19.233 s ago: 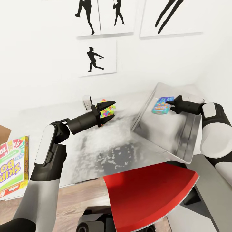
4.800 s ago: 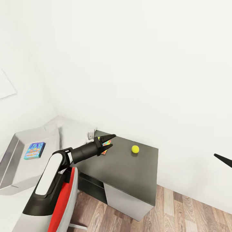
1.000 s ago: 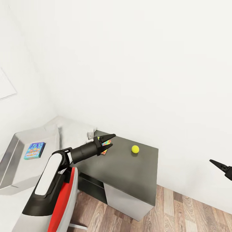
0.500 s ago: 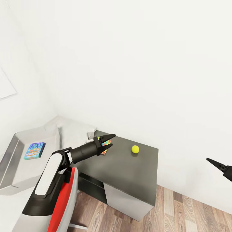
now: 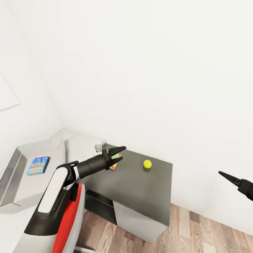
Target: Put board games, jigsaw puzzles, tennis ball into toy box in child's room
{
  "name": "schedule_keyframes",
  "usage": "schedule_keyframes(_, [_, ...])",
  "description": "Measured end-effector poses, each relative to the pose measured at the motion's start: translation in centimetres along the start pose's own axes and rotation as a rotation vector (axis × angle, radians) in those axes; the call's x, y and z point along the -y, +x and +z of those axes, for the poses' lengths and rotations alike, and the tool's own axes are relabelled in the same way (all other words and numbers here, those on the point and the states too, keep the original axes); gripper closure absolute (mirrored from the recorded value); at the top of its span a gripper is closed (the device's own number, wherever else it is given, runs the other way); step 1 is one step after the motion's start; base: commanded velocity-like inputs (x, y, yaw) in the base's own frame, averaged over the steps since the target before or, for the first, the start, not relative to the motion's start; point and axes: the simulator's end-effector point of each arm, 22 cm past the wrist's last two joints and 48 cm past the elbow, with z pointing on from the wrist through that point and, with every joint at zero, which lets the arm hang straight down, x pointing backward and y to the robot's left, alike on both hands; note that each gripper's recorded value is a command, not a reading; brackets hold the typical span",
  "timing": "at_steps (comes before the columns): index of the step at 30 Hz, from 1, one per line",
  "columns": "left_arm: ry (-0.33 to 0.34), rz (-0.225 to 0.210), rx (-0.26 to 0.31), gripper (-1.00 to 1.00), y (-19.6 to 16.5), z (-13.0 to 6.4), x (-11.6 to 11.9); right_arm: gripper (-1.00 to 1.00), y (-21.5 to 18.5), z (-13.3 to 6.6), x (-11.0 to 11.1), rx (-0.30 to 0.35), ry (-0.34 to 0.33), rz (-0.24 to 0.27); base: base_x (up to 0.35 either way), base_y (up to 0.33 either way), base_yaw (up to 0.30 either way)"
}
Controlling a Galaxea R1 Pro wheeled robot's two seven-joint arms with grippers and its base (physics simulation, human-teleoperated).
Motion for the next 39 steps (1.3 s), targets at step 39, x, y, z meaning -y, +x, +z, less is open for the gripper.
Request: schedule_keyframes(39, [-0.001, 0.029, 0.007, -1.0, -0.1, -0.2, 1.3, -1.0, -0.9, -0.6, -1.3, 0.003, -0.027, -0.029, 0.0, 0.0, -0.003])
